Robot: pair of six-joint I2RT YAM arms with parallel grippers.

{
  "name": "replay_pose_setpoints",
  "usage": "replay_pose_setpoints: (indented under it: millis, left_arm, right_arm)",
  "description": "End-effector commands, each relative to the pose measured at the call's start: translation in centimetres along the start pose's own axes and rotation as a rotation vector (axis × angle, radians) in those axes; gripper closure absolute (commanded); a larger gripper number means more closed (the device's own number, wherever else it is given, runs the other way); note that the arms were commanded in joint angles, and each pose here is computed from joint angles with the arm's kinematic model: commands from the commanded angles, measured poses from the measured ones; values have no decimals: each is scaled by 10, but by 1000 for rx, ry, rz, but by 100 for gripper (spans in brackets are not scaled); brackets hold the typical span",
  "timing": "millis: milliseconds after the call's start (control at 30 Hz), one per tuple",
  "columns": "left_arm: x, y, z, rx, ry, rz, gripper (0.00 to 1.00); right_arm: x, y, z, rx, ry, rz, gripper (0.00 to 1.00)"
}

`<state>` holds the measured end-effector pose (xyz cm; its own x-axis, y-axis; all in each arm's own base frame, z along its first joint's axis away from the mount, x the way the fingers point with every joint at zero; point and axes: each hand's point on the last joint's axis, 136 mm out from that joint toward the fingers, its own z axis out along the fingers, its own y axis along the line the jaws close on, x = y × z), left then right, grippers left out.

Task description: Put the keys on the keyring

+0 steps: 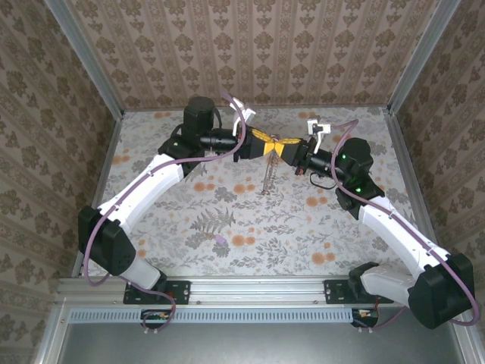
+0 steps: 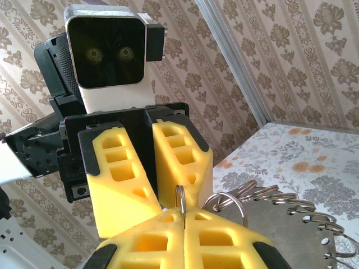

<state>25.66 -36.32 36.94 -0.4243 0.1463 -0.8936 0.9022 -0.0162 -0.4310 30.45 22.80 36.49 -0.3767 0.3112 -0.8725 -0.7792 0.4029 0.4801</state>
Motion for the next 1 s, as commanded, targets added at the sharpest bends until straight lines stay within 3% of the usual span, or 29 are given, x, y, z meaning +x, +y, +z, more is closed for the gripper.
replay_pose_setpoints:
  millis: [0,167,300,400,533,667,967]
  left_arm:
    - [-16,-12,-1,35,-25,80,84]
    - [-15,-15,0,47,-23,89,100]
    - [-13,-14,-1,27,-27,107,100]
    - [-13,-10,-4,-19,-46,139,100]
    - [-16,-15,-11,-68,-89,224,100]
    - [-15,-21,-15,-106,-124,328,100]
    - [-13,-28,-17,-120,-145,426,100]
  right_arm:
    - [-17,21,-4,-49,-37,-66,100]
    - [-16,22,-5,-47,-31,-69,100]
    - [-18,23,-8,-33,-27,-71,97]
    - [-25,17,-19,27,-49,-67,62]
    - [-36,7,-43,143,-100,-53,42]
    - [-38,-4,-60,242,-124,-13,37]
    - [-30,-1,-62,210,-118,20,36]
